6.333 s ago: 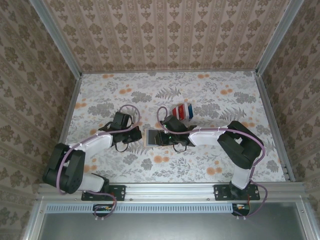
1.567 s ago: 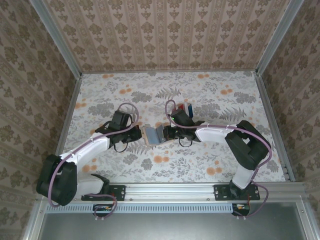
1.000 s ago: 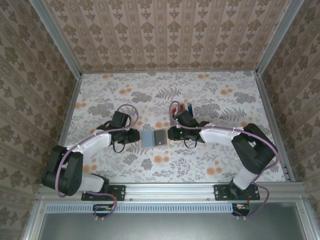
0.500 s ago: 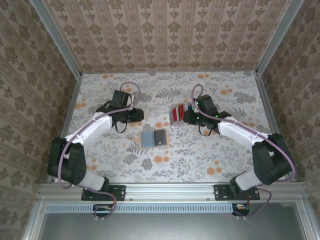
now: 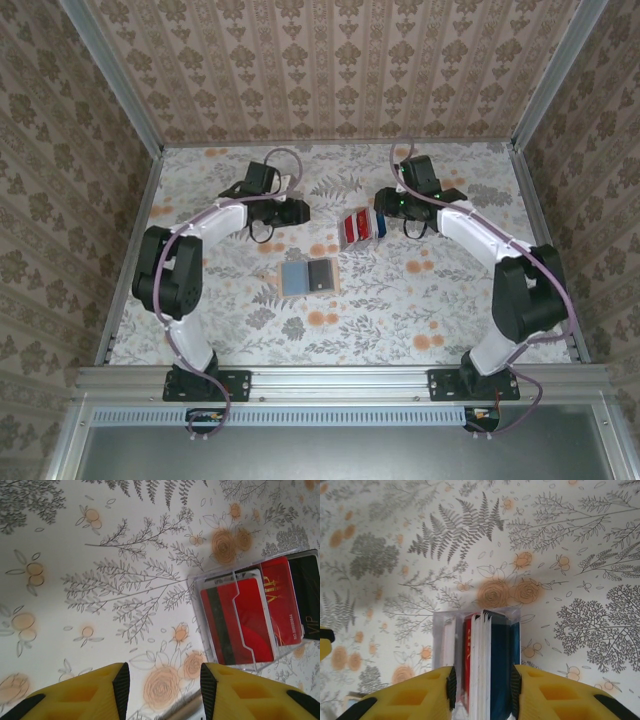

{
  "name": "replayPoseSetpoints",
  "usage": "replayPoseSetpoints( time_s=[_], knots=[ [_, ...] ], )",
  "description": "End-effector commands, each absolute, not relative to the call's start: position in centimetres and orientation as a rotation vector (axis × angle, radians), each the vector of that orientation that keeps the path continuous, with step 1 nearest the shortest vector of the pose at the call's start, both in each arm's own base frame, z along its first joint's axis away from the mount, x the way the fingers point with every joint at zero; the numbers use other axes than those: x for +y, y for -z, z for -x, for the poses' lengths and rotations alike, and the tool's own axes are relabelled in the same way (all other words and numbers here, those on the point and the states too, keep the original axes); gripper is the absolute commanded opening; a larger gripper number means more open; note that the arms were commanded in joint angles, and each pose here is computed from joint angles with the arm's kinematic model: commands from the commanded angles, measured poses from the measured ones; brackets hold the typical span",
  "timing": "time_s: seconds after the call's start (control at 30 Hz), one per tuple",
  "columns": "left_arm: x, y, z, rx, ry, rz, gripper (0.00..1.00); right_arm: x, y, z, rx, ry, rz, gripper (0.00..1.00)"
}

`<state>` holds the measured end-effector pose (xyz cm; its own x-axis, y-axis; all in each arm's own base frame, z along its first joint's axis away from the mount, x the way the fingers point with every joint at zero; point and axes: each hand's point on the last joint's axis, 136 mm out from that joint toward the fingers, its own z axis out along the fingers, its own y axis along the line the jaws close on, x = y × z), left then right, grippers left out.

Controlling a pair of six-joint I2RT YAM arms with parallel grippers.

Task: Put the credit cards into the card holder
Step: Pick up the credit card from the storage box.

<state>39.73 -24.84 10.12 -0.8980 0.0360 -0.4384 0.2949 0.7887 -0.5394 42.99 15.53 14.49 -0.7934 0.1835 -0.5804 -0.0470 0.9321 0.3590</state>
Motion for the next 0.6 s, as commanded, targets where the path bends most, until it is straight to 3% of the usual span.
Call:
replayPoseSetpoints(
  time_s=[0.0, 0.3, 0.57],
  knots=[
    [-25.4, -8.9, -39.7, 2.547, 0.944, -0.277, 0.44, 15.1, -12.8, -42.9, 2.503, -0.429, -0.068, 0.38],
    [-25.2, -6.2, -38.8, 2.561, 0.928, -0.321, 0.44, 14.0, -10.7, -42.7, 2.547, -0.337, -0.077, 0.38],
    [-25.4, -6.3, -38.7, 2.558, 0.934, -0.331, 0.44, 13.5, -9.3, -42.2, 2.566, -0.308, -0.087, 0.29]
  ],
)
